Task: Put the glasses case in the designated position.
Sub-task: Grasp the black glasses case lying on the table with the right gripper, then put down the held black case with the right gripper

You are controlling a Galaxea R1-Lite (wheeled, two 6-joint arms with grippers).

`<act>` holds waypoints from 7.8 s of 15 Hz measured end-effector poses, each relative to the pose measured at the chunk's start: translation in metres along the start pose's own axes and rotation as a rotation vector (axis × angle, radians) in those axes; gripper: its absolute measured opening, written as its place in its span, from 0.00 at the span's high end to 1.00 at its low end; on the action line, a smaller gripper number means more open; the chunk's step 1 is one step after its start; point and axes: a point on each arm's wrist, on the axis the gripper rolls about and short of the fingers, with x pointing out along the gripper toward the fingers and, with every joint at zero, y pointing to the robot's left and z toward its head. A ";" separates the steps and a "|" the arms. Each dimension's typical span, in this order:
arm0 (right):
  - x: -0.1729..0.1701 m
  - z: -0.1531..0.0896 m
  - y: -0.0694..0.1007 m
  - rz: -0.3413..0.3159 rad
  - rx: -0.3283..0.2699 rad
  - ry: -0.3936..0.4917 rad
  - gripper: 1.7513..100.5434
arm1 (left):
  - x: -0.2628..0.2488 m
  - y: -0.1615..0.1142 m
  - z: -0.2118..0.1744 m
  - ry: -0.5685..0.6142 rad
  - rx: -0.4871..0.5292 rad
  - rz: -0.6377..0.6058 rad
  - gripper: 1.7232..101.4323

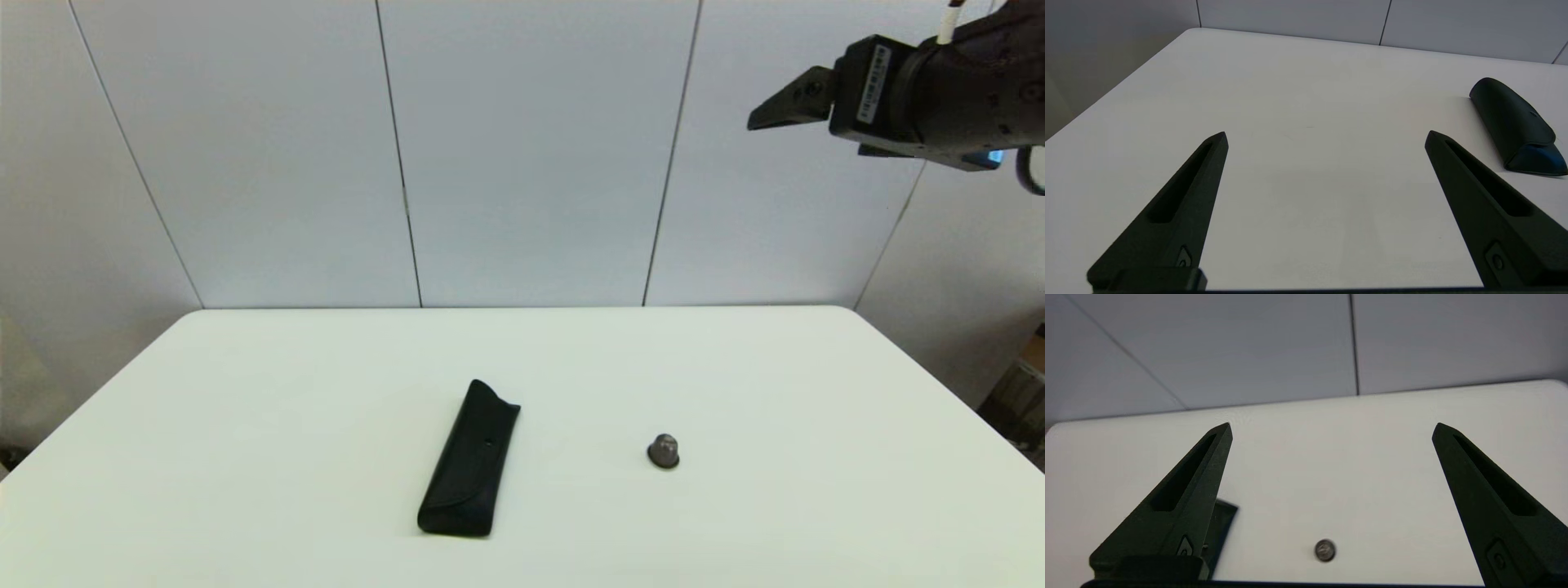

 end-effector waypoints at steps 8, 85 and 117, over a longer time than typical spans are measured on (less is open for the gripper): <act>0.033 -0.032 0.055 0.048 0.054 0.235 0.04 | 0.000 0.000 0.000 0.000 0.000 0.001 0.04; 0.134 -0.244 0.198 0.103 0.015 0.737 0.03 | 0.000 0.000 0.000 -0.001 0.000 0.001 0.04; 0.140 -0.257 0.200 0.100 -0.045 0.728 0.55 | 0.000 0.000 0.000 0.000 0.000 0.000 0.04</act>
